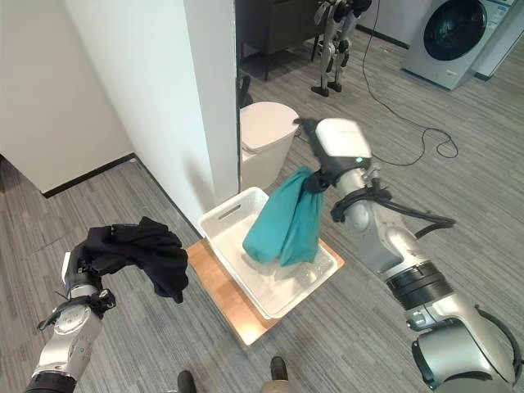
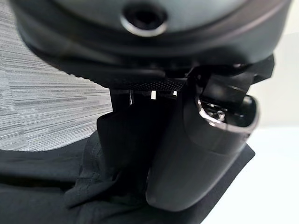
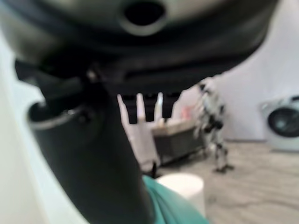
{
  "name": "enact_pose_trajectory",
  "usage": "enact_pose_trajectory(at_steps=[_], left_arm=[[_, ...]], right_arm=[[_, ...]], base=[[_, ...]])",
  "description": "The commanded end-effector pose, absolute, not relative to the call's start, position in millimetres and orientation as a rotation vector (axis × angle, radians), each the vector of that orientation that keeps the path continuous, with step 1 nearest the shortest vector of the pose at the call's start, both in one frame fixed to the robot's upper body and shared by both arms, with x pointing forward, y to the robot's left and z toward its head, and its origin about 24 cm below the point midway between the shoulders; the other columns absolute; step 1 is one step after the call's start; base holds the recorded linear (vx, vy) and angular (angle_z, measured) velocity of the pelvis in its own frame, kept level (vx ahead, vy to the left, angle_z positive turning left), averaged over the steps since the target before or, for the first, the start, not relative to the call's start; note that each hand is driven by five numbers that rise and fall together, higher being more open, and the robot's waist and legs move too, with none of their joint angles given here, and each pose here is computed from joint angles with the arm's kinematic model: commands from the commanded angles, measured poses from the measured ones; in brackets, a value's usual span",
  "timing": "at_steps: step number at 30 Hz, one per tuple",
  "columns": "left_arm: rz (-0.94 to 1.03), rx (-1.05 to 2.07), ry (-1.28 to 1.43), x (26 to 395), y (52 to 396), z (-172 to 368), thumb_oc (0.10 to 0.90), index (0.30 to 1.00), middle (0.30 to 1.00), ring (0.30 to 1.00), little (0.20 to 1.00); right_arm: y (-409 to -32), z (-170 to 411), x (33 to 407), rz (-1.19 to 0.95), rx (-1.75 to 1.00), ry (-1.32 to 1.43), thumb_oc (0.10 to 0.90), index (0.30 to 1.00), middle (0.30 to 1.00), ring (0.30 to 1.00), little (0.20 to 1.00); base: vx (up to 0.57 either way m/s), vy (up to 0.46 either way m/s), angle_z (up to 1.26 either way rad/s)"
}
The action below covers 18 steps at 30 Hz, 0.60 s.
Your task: Pick up bed clothes into laundry basket.
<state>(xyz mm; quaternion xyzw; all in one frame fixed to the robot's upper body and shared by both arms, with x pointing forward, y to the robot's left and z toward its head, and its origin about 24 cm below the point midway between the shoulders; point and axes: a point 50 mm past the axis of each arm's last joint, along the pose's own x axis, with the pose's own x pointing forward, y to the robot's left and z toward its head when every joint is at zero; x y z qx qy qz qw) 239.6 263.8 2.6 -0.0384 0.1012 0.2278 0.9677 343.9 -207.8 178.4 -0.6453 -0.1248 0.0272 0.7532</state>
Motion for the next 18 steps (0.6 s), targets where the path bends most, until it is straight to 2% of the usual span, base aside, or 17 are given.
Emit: enact_pose_trajectory(at_steps=[1,5,7,12,13,18], left_arm=[[0.358,0.012,-0.153,269,266,79,0.4,0.3,0.3,0.3,0.3],[0.339,0.017,-0.137,269,261,75,0.4,0.3,0.3,0.3,0.3],[0.296,0.019,-0.123,271,255,72,0.4,0.3,0.3,0.3,0.3],[0.224,0.02,-0.126,273,245,71,0.4,0.3,0.3,0.3,0.3],[0.185,0.001,-0.121,271,239,67,0.4,0.3,0.3,0.3,0.3],[0.124,-0.026,-0.129,269,227,65,0.4,0.3,0.3,0.3,0.3]], right_arm=[[-184,208,353,0.073,-1.395,-0.413,0.8,0.9,0.9,0.9,0.9],[-183,177,359,0.18,-1.437,-0.281,0.8,0.9,0.9,0.9,0.9],[-190,123,361,0.316,-1.411,-0.024,0.8,0.9,0.9,0.9,0.9],[-186,70,351,0.507,-1.312,0.207,0.8,0.9,0.9,0.9,0.9],[-191,38,341,0.588,-1.324,0.354,0.8,0.9,0.9,0.9,0.9],[-199,8,333,0.629,-1.353,0.513,0.8,0.9,0.9,0.9,0.9]], base=[[-0.02,-0.037,0.12],[-0.01,-0.035,0.05],[-0.01,-0.029,0.06],[-0.02,-0.006,0.17],[-0.02,-0.006,0.08],[-0.01,-0.021,0.11]])
